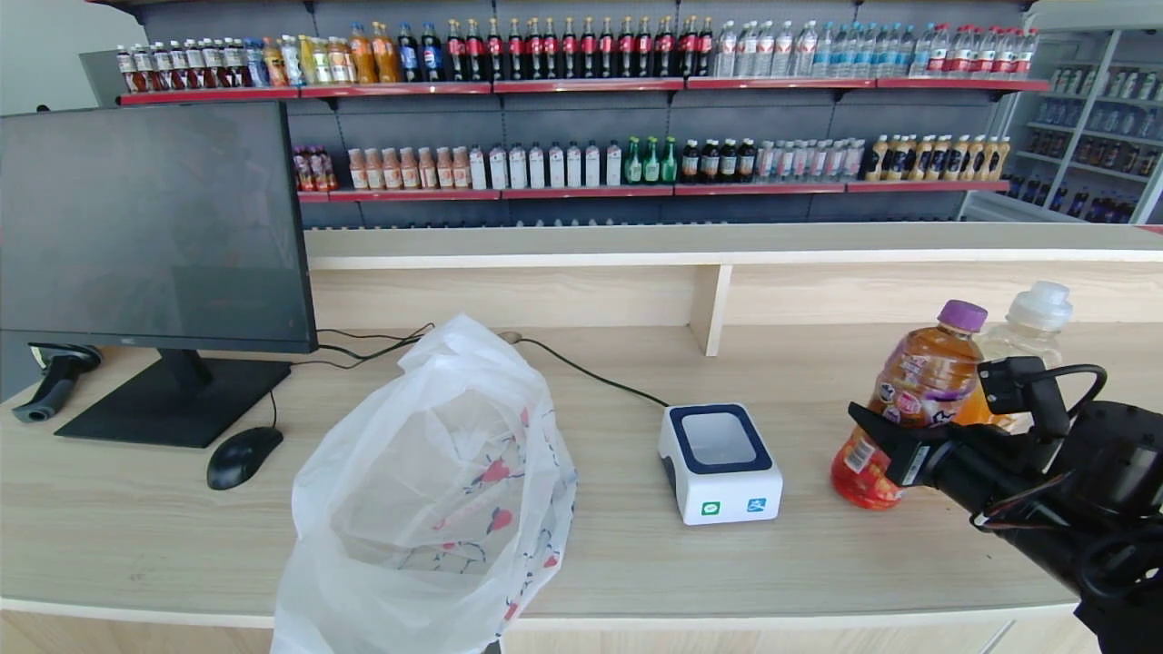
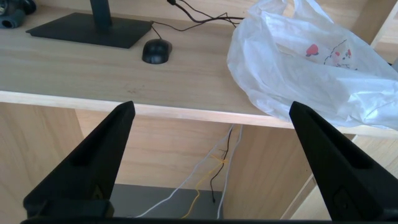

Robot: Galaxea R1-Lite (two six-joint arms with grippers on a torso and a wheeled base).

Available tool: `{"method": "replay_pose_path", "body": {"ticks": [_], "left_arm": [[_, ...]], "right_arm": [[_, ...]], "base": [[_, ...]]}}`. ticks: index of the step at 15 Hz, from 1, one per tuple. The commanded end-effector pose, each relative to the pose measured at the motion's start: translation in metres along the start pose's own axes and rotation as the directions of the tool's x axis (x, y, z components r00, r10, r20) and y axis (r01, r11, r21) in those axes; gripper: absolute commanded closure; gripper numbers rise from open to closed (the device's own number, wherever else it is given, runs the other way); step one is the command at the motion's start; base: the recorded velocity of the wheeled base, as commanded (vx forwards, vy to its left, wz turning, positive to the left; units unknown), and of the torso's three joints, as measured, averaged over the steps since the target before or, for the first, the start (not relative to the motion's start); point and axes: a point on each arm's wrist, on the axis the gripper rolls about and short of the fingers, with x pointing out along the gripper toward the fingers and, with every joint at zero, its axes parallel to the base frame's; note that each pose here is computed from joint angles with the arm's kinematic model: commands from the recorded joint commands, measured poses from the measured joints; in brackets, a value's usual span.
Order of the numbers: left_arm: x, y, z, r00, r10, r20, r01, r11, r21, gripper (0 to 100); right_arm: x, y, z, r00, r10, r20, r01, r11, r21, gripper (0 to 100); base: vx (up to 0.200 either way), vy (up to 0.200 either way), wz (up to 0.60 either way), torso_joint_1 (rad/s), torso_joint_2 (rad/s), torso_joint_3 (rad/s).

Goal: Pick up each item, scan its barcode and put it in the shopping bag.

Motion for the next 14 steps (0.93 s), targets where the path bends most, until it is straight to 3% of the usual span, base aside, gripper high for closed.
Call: {"method": "replay_pose_path", "body": {"ticks": [1,14], "left_arm": [[0.000,0.000,0.000,1.000,0.000,0.000,0.000,1.000,0.000,0],[0.000,0.000,0.000,1.000,0.000,0.001,0.000,1.000,0.000,0]], "right_arm": [[-0.005,0.001,0.004,1.000,0.002,0.014,-0.002,1.000,-0.002,100],[-0.031,0.004,0.018,0.998,0.003,0.064,-0.003,1.000,-0.007,100]], "base": [[0.000,0.000,0.00,0.000,0.00,0.000],[0.000,0.000,0.00,0.000,0.00,0.000]]}}
